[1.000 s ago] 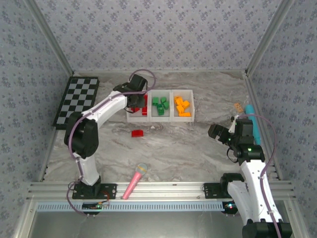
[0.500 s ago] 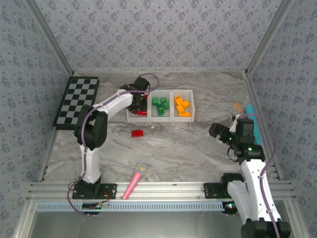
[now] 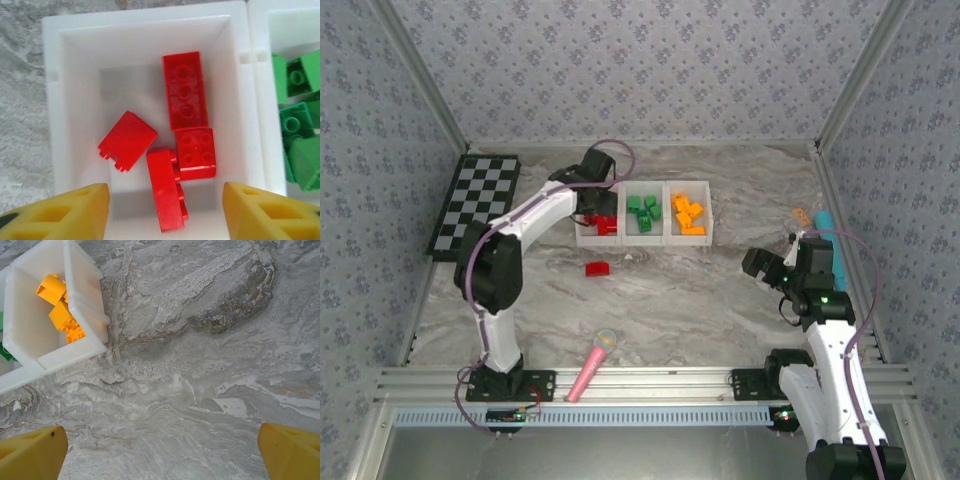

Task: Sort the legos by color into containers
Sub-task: Place the lego in the container, then pick up the lego from the center of the table.

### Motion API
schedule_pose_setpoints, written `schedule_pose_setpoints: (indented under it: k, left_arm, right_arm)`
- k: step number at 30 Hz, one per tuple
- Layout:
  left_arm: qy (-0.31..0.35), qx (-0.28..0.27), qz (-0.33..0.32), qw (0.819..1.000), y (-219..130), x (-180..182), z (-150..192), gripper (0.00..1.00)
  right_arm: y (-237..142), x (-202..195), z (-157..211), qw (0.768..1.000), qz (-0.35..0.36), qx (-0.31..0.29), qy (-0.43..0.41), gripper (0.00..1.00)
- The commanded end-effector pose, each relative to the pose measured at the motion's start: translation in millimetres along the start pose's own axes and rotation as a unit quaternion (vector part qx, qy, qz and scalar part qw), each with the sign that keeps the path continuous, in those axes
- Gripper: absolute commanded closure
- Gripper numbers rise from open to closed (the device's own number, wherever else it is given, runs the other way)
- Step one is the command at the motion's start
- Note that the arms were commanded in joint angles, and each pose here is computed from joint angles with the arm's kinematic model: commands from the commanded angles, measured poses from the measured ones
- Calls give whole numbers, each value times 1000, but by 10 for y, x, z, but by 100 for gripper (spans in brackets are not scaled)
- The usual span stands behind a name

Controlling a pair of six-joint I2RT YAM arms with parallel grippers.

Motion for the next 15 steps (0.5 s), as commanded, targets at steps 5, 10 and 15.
schedule_pose_setpoints:
  k: [5,10,15]
  left_arm:
    - [-6,-93,58,994,-747,-22,-151,23]
    - [-4,-142,77,987,-1232,55,-97,8]
    - [41,-167,117,978,-1668,50,65,0]
  right_arm:
    - [2,-25,5,1000,3,-2,4,0]
    - [-1,-27,1,1000,4,-3,4,0]
    - [-10,-20,6,1000,2,-2,4,1]
Point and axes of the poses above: each hand's point on the last joint's axis, 136 mm out from that joint toward the fingers, its own y axis out along the fingers, its own x axis along the line the jaws close on, z = x × y, the point moved 1 cm from there along -y, back along the fingers
